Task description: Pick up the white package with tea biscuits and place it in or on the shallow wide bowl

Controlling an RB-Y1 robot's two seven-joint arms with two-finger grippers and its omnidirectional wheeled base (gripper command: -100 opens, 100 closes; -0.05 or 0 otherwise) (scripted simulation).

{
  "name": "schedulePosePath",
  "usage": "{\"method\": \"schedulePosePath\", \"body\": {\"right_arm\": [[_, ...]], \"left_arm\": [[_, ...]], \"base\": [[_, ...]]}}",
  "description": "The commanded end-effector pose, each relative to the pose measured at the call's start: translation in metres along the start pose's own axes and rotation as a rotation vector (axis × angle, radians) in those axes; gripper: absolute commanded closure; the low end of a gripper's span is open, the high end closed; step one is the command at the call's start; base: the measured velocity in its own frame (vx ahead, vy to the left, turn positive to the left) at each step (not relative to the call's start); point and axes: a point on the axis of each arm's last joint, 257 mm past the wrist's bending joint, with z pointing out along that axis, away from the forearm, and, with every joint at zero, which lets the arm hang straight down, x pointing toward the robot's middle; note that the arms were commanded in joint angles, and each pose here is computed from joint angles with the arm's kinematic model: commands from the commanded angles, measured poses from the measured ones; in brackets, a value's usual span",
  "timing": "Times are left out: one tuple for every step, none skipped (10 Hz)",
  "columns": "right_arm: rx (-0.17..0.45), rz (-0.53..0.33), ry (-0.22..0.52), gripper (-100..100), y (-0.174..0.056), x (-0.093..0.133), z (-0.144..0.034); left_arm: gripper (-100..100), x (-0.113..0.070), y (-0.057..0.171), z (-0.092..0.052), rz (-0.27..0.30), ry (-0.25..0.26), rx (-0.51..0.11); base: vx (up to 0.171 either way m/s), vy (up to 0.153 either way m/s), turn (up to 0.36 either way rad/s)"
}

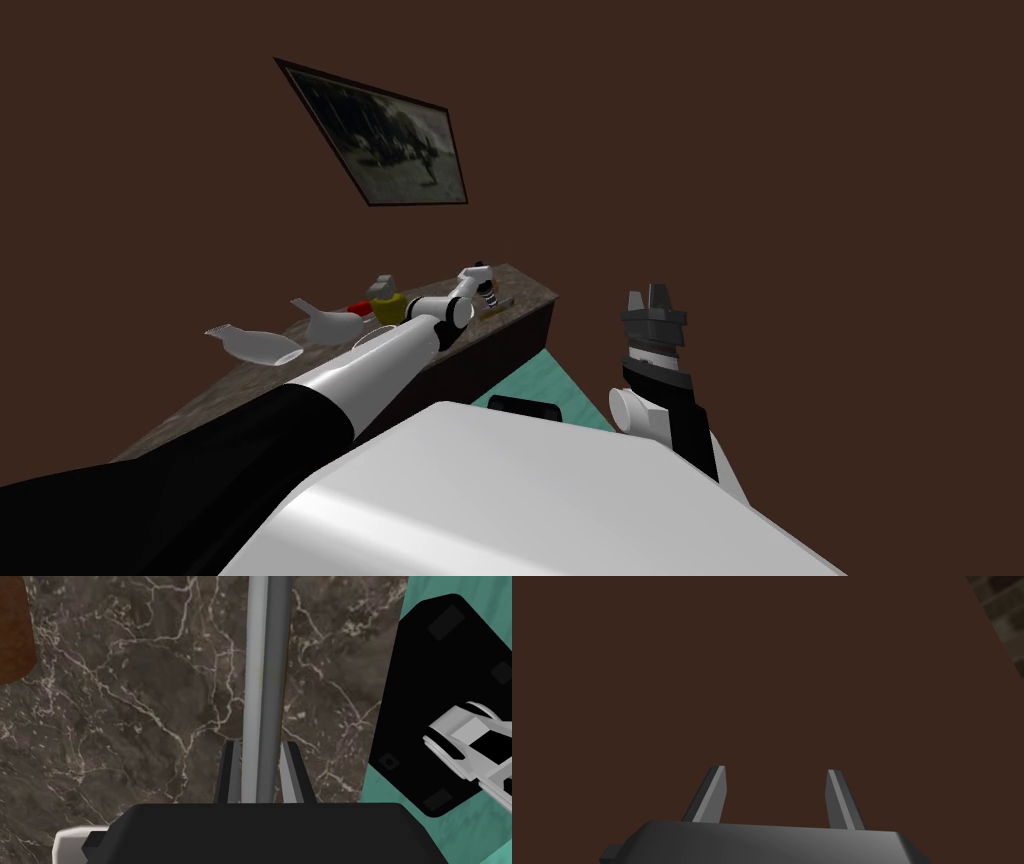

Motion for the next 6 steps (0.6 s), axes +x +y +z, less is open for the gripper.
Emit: {"method": "schedulePosePath", "body": {"right_arm": [[0.000, 0.000, 0.000, 0, 0.000, 0.000, 0.000], [0.000, 0.000, 0.000, 0, 0.000, 0.000, 0.000], [0.000, 0.000, 0.000, 0, 0.000, 0.000, 0.000], [0.000, 0.000, 0.000, 0, 0.000, 0.000, 0.000], [0.000, 0.000, 0.000, 0, 0.000, 0.000, 0.000], [0.000, 0.000, 0.000, 0, 0.000, 0.000, 0.000]], "left_arm": [[100, -0.001, 0.003, 0.000, -0.006, 0.002, -0.020], [100, 0.000, 0.009, -0.003, -0.012, 0.012, -0.052], [100, 0.001, 0.010, -0.008, -0.011, 0.014, -0.065], [100, 0.001, 0.009, -0.013, -0.007, 0.013, -0.071], [100, 0.001, 0.009, -0.013, -0.007, 0.013, -0.071], [100, 0.002, 0.004, -0.026, 0.006, 0.008, -0.073]], "base": [[-0.060, 0.133, 0.003], [-0.052, 0.133, 0.031], [-0.070, 0.144, 0.036], [-0.072, 0.161, 0.016], [-0.054, 0.118, -0.010], [-0.057, 0.115, 0.033]]}}
